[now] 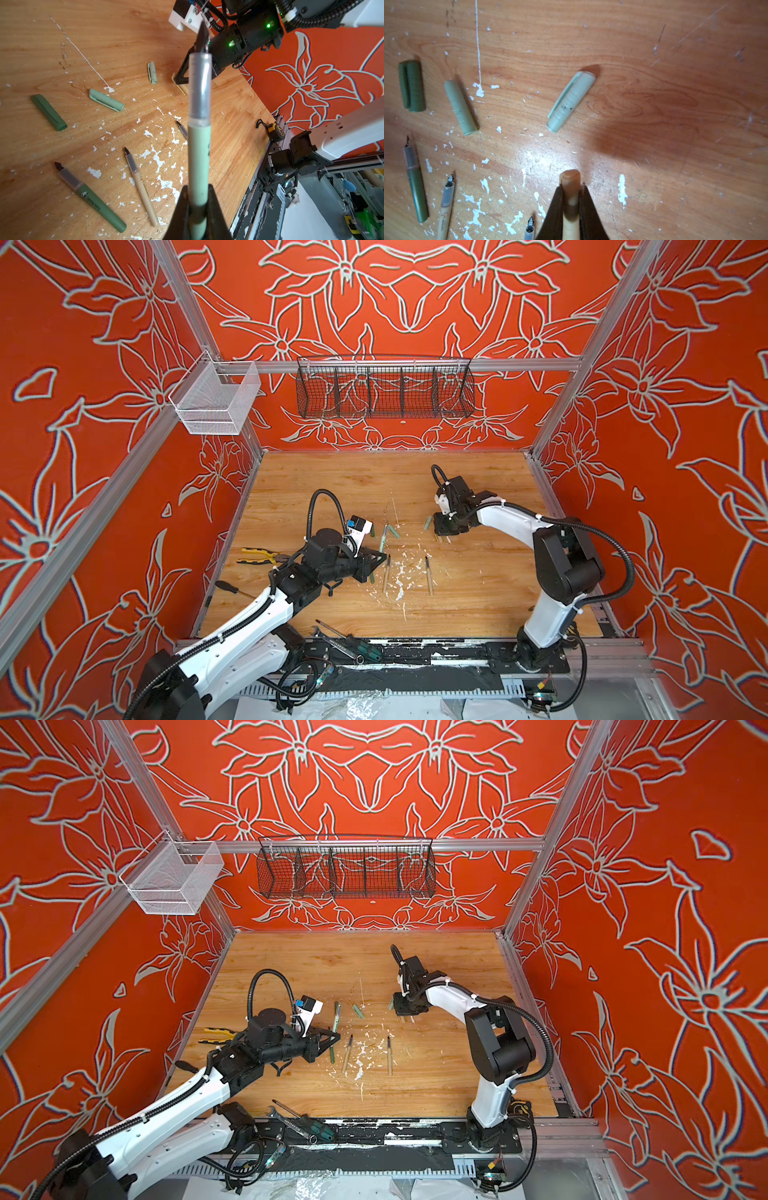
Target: Insert the pens into the pen caps
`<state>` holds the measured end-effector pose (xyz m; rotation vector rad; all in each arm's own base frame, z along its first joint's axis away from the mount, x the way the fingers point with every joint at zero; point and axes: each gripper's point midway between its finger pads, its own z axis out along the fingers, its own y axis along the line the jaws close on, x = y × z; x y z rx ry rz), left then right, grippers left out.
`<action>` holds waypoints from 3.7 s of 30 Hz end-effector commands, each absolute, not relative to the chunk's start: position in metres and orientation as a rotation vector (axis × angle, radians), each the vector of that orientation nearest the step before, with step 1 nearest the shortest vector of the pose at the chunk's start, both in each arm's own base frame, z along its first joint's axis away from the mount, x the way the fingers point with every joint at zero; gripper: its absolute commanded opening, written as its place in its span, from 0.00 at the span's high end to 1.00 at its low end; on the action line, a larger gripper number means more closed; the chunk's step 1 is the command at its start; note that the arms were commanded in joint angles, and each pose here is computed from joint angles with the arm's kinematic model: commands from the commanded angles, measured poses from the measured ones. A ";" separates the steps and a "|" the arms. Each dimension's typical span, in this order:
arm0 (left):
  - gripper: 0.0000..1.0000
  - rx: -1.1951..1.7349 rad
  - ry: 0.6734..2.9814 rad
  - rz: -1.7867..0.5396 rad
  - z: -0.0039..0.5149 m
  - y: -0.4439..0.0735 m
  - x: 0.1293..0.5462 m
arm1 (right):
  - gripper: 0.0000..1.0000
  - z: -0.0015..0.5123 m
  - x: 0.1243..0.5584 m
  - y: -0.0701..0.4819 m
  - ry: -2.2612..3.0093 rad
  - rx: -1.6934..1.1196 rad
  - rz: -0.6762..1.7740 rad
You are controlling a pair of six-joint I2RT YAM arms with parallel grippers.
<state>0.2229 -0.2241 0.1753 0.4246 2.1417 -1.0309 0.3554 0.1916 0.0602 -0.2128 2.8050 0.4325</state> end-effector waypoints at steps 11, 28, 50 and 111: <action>1.00 0.468 2.147 -1.168 0.158 -0.249 0.225 | 0.94 0.116 0.351 0.219 2.563 -0.187 0.718; 1.00 0.470 2.099 -1.257 0.151 -0.268 0.223 | 0.92 0.207 0.345 0.245 2.254 -0.148 1.027; 1.00 0.471 2.038 -1.340 0.145 -0.301 0.232 | 0.92 0.234 0.334 0.277 2.182 -0.139 1.159; 1.00 0.472 2.005 -1.285 0.153 -0.296 0.236 | 0.91 0.247 0.323 0.286 2.139 -0.183 1.164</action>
